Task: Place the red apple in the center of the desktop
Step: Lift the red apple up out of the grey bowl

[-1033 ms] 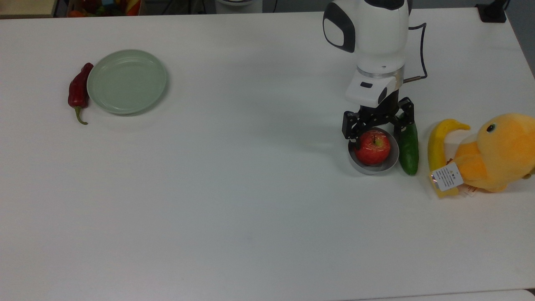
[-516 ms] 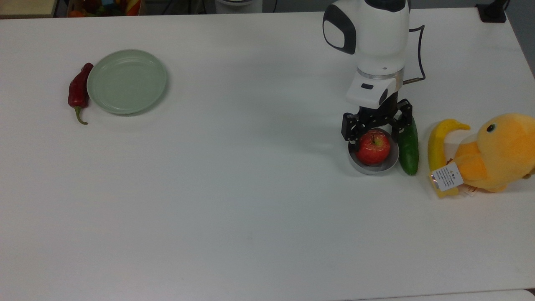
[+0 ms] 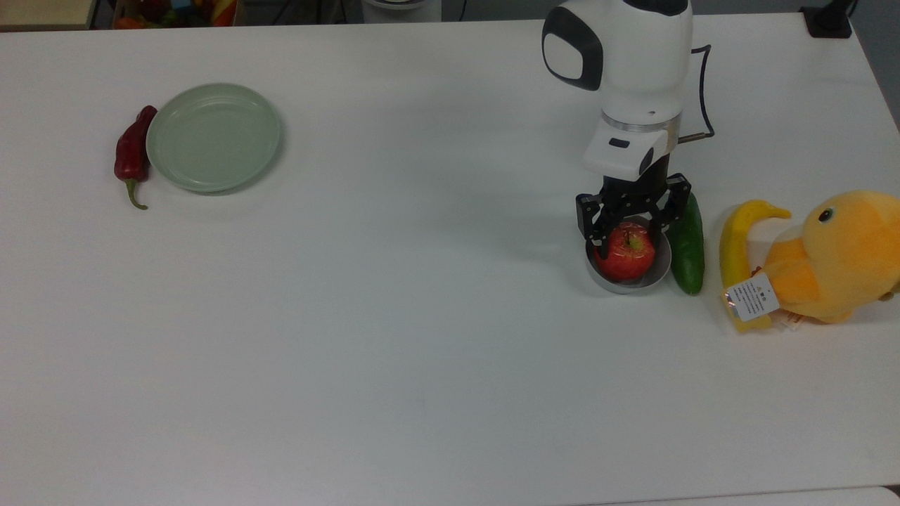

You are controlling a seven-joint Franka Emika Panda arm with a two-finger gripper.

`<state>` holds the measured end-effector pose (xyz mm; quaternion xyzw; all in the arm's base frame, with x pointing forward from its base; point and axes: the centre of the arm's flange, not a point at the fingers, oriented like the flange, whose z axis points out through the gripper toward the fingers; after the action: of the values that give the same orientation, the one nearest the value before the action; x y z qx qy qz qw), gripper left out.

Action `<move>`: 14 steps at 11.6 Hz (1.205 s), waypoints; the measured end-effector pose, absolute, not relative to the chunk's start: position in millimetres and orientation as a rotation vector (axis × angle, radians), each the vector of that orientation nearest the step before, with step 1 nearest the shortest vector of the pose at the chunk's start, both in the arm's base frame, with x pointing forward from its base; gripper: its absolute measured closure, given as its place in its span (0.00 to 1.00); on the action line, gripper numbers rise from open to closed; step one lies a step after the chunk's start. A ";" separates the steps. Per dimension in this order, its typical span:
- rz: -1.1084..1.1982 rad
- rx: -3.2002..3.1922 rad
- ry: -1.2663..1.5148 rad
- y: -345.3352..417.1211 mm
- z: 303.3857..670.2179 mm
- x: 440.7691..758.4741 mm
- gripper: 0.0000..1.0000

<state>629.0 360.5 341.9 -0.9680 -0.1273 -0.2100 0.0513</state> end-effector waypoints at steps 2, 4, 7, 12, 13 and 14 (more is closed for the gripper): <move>-0.656 -2.937 -0.387 362.0 349.1 630.2 0.27; -0.704 -2.912 -0.369 365.2 373.9 629.9 0.27; -0.756 -2.887 -0.344 362.3 403.3 629.2 0.27; -0.724 -2.989 -0.188 292.0 482.7 633.4 0.27; -0.680 -3.033 -0.176 274.6 495.2 627.6 0.27; -0.625 -3.080 -0.172 256.0 502.9 620.9 0.27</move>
<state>620.9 256.0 502.9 -0.9786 -0.0546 -0.1984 -0.0030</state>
